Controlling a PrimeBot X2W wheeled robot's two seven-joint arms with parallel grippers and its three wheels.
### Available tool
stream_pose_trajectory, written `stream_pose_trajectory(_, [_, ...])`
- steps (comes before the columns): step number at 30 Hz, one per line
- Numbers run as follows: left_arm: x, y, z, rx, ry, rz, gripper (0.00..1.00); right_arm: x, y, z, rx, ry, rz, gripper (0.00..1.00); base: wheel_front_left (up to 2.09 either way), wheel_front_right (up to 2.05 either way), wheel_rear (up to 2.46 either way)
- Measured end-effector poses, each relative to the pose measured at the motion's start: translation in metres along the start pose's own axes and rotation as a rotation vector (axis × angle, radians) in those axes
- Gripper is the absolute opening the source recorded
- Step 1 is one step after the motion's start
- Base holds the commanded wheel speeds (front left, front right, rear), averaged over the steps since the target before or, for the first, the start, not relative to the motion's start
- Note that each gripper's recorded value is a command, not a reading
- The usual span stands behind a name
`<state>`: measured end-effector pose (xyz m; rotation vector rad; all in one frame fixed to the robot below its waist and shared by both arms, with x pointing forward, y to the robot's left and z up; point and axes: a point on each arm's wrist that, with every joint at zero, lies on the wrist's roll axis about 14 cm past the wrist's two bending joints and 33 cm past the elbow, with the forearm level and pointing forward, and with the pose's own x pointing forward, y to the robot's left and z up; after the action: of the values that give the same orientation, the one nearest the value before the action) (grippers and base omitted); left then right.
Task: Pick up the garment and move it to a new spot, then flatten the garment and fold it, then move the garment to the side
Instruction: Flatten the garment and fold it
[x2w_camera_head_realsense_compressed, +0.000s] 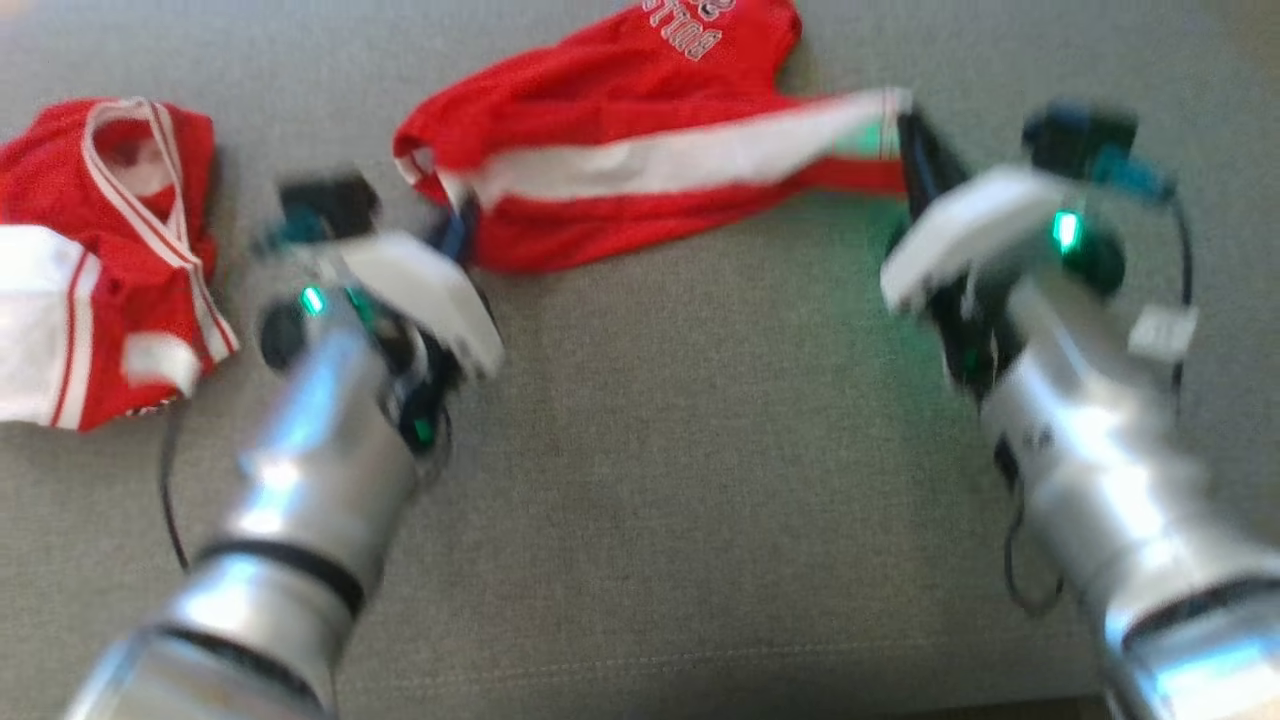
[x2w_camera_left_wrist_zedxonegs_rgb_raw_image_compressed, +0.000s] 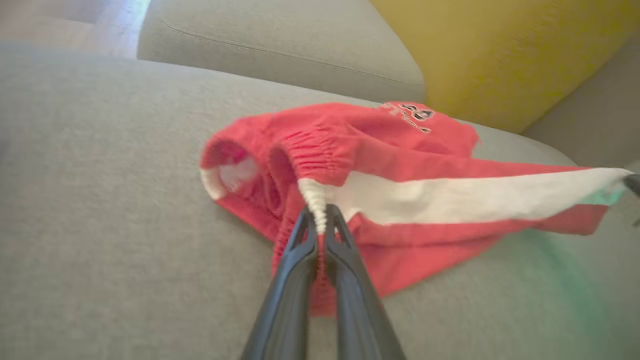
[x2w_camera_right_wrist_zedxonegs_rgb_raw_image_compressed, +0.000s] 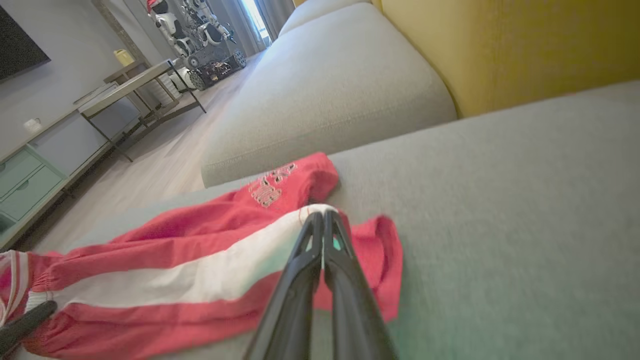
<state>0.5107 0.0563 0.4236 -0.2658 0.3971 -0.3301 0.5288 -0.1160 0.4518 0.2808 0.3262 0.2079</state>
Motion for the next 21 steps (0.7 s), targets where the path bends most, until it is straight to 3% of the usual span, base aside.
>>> stream_pose_trajectory(7, [-0.039, -0.023, -0.036, 0.001, 0.012, -0.055, 0.0, -0.052, -0.01, -0.049, 0.062, 0.026, -0.022, 0.0, 0.0, 0.0, 0.0])
stream_pose_trajectory(12, [-0.065, -0.053, -0.03, 0.01, -0.066, -0.139, 0.0, -0.093, -0.025, -0.061, 0.084, -0.011, -0.047, 0.0, 0.0, 0.0, 0.0])
stream_pose_trajectory(21, [-0.135, -0.052, -0.063, 0.008, -0.1, -0.114, 0.0, -0.169, -0.026, -0.078, 0.168, -0.074, -0.081, 0.0, 0.0, 0.0, 0.0])
